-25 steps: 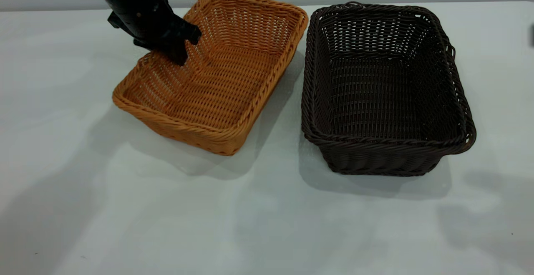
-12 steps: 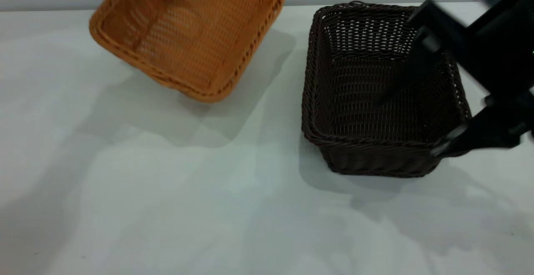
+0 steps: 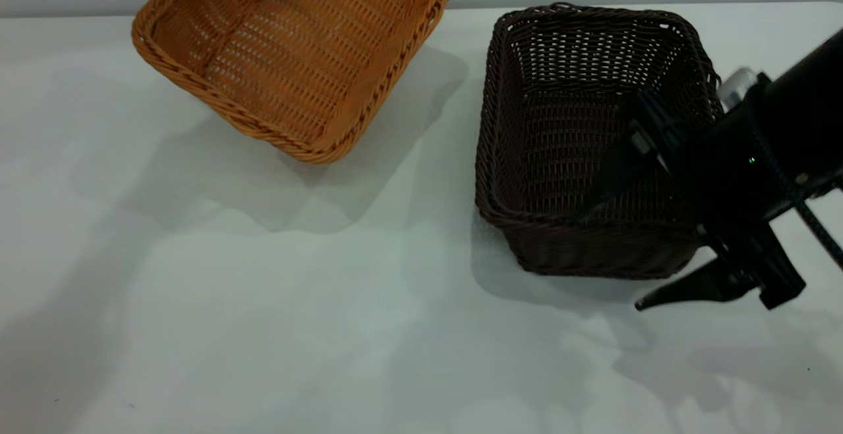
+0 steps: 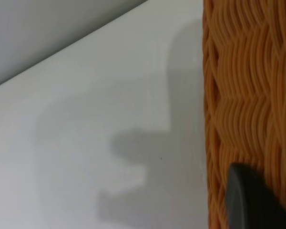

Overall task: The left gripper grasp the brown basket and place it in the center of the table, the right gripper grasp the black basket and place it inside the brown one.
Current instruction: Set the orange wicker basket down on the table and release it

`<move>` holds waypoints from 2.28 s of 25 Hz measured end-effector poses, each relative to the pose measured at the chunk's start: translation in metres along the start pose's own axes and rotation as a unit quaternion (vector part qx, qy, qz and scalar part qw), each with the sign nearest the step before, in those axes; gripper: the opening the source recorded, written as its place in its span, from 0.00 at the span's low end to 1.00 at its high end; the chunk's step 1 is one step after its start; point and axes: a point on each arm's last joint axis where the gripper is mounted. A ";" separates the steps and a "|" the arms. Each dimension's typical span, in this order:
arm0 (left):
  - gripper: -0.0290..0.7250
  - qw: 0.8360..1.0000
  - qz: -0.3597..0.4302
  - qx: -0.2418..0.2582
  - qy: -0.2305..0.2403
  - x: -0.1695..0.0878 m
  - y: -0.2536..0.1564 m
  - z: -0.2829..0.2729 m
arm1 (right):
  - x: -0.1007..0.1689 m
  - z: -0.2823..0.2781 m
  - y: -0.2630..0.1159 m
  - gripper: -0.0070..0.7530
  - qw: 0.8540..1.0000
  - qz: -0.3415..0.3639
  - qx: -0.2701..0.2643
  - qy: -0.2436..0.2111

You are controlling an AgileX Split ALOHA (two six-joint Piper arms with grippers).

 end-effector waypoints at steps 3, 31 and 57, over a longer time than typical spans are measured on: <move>0.15 1.000 0.000 0.000 0.000 0.000 0.000 0.000 | -0.002 0.002 0.006 0.79 1.000 0.004 -0.011 0.000; 0.15 1.000 -0.005 0.015 -0.010 -0.002 -0.003 0.000 | 0.020 -0.001 0.064 0.23 0.994 -0.054 -0.091 0.039; 0.15 0.860 0.424 0.042 -0.282 -0.120 -0.020 0.007 | 0.003 -0.157 0.200 0.11 0.948 -0.227 -0.125 0.185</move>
Point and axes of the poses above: a point on each arm's last joint axis where the gripper is mounted, z pointing out along that axis toward the gripper, x along the wrist's bending axis when the last joint is at zero, y = z × x
